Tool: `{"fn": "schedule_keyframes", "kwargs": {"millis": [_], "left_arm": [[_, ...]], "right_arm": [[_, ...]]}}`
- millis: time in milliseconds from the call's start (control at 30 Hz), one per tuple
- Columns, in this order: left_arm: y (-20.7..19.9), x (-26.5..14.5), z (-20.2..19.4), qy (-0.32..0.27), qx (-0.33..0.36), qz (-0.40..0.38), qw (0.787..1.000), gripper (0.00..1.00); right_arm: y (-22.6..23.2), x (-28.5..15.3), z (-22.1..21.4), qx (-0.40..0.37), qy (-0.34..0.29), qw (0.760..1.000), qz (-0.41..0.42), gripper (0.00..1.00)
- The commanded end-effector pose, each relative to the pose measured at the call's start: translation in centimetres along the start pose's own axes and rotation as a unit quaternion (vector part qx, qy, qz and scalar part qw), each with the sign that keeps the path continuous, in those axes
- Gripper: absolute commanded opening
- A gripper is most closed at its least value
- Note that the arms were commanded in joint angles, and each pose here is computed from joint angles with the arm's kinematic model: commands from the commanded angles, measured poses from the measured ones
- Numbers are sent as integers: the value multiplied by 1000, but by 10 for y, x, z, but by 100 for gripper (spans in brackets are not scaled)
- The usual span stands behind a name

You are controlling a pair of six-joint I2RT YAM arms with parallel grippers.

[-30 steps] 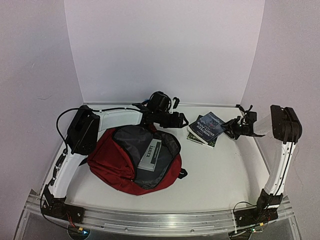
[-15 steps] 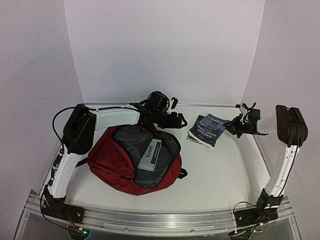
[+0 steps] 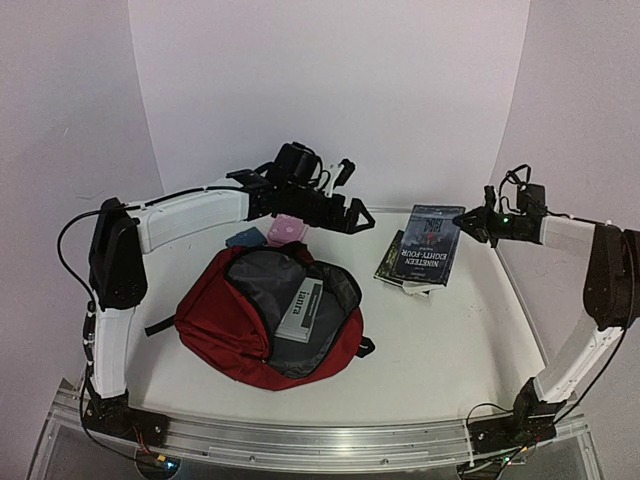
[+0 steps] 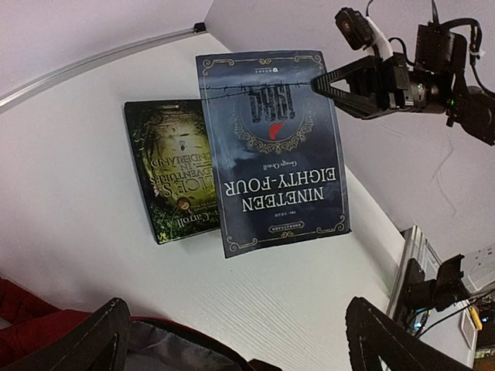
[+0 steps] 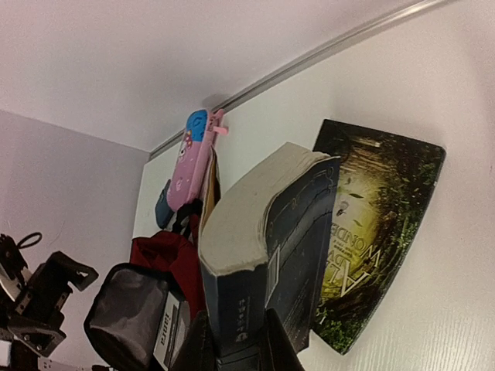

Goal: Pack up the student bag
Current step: Pick up the book from the center of the board.

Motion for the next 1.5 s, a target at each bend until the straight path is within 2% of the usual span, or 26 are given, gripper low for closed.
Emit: {"fn": "schedule_keyframes", "kwargs": {"millis": [0,267,433,700,867,1067,1233,1400,1467], "left_arm": [[-35,-49,14,-6,53,-28,998,98],[-72,-70,7,14,110,-56,992,98],[-92,-68,-9,40,154,-78,984,98],[-113,-70,-34,74,163,-141,974,99],[-128,-62,-60,106,174,-183,962,100],[-145,-58,-87,118,169,-242,948,98],[-158,-67,-90,102,169,-285,938,86],[-164,-71,-94,103,168,-303,932,60],[-167,-72,-95,104,169,-311,929,53]], "right_arm": [[86,-43,10,-140,10,987,80,0],[144,-71,-40,-206,75,970,108,0],[182,-72,-100,-281,163,937,130,0],[209,-79,-156,-325,249,896,169,0],[223,-80,-175,-352,273,876,185,0],[234,-78,-180,-364,279,866,199,0],[245,-80,-186,-379,281,853,220,0],[250,-80,-187,-382,285,848,232,0],[251,-78,-187,-381,287,847,235,0]]}}
Point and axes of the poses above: each gripper's point midway between its finger pads, its own x axis out along the fingers, its own y axis along the line the jaws close on, z = x × y, the point moved 2 cm from there along -x, back along the fingers, and after that the axes turned 2 degrees about -x, right-handed, at the moved point
